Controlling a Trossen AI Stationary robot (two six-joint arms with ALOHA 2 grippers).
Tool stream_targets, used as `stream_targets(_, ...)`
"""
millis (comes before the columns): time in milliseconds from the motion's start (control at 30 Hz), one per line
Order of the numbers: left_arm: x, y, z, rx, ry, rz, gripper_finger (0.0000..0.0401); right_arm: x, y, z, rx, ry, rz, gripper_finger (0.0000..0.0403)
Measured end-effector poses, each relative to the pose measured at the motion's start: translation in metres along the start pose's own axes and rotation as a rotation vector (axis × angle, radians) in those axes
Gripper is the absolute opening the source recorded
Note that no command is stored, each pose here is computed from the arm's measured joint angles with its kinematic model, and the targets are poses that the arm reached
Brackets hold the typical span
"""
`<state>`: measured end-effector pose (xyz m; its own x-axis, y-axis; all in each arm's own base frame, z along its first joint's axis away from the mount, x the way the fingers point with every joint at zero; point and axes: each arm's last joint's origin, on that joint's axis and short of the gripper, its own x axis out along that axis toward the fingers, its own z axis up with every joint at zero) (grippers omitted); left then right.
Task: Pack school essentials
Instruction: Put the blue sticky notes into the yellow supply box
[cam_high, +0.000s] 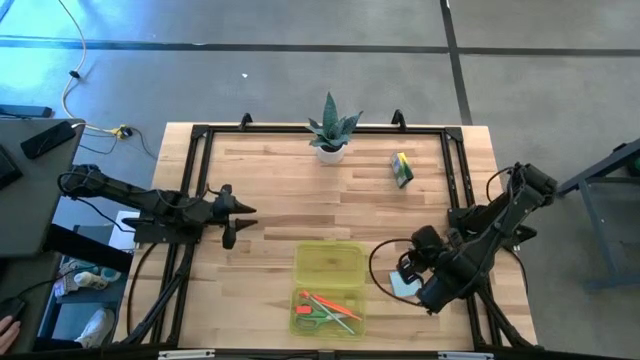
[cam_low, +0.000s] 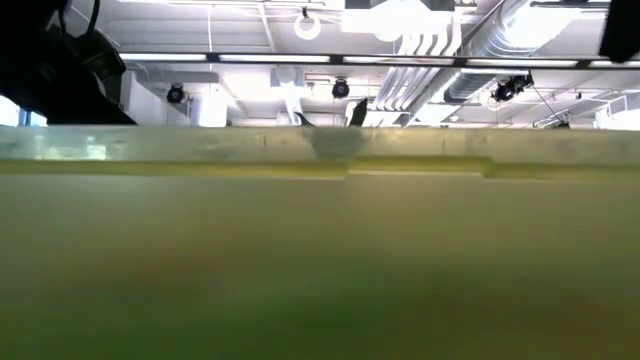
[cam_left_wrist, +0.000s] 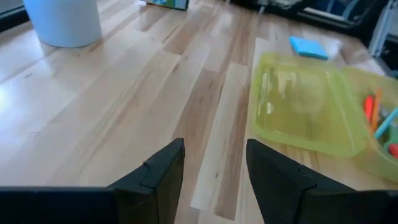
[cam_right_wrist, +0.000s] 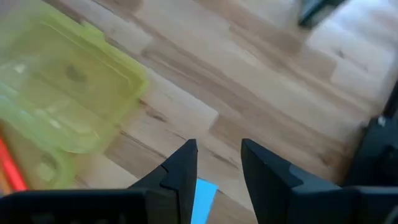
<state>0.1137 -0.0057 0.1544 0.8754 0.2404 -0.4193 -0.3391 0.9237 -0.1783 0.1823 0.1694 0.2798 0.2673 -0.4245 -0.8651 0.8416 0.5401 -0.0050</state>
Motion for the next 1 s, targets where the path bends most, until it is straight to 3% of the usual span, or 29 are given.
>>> stream_targets(367,0.006,0.002,-0.010,-0.013,-0.154,-0.075,0.0161,0.025,0.002,-0.023,0.090,0.147,0.098,0.0117)
stream_targets(1000,0.006,0.002,-0.010,0.052,-0.163,-0.053,0.0161,0.013,0.024,-0.036,0.155,0.159,0.366,0.0117)
